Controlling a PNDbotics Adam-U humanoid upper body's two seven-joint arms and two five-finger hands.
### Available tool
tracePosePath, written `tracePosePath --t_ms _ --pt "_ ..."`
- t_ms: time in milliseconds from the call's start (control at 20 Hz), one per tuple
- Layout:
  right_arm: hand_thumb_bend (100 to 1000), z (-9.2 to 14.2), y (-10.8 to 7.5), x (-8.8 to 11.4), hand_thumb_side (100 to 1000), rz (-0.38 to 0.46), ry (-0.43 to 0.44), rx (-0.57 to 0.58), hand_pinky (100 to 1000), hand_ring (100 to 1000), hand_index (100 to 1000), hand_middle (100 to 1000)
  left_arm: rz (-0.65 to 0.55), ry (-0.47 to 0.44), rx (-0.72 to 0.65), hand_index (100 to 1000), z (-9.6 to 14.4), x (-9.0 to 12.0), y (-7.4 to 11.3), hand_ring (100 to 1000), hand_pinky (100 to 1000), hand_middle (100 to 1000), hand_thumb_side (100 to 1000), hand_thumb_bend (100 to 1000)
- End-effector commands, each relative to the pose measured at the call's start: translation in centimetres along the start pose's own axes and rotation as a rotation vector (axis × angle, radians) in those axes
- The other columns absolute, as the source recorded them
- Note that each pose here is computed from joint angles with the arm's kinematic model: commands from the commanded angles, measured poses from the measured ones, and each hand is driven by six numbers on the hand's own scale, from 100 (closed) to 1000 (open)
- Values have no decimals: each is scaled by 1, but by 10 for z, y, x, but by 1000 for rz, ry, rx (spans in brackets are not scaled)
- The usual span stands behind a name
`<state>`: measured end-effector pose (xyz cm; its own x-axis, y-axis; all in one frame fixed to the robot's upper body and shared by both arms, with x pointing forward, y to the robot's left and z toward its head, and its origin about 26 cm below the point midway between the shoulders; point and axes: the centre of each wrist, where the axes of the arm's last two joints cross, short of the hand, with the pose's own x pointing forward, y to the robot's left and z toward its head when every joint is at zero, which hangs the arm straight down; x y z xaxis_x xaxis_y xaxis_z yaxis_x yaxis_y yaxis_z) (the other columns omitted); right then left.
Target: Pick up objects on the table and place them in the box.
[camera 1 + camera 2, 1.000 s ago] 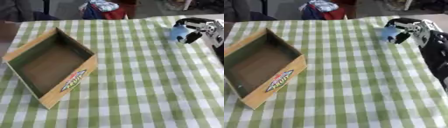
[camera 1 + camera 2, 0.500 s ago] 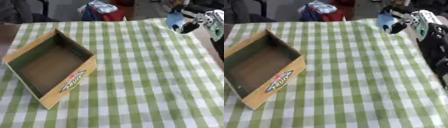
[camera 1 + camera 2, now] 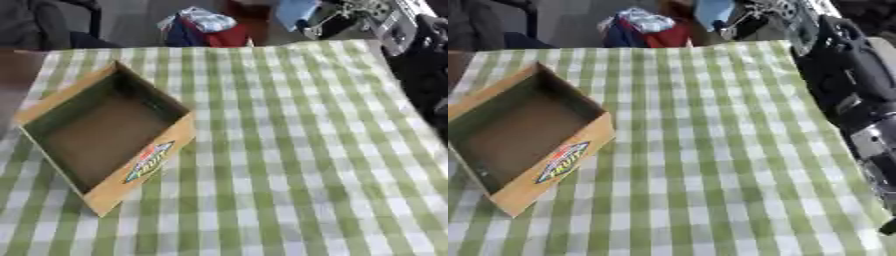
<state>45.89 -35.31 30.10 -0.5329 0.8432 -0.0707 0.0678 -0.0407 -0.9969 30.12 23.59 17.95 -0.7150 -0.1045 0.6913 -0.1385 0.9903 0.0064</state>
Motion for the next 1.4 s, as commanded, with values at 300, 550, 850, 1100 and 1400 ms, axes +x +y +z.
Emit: tracePosePath --t_ms 300,550,850,1100,1400 --pt "100 -43 -6 52 100 -48 -205 24 862 1000 503 978 18 -31 -23 764 -4 7 -3 541 656 608 660 100" --pt "100 -66 10 80 100 -62 -292 80 862 1000 512 978 31 -38 -27 765 -5 8 -5 543 657 610 657 100" --pt "100 -83 42 100 109 -93 -336 168 860 1000 531 979 52 -54 -35 767 -8 10 -10 546 658 611 656 100" --pt "100 -91 65 109 122 -79 -330 243 865 1000 551 978 66 -59 -43 767 -10 11 -13 546 658 611 655 100" --pt "100 -95 79 115 111 -41 -340 274 873 1000 568 974 74 -60 -49 766 -11 12 -15 546 658 611 656 100"
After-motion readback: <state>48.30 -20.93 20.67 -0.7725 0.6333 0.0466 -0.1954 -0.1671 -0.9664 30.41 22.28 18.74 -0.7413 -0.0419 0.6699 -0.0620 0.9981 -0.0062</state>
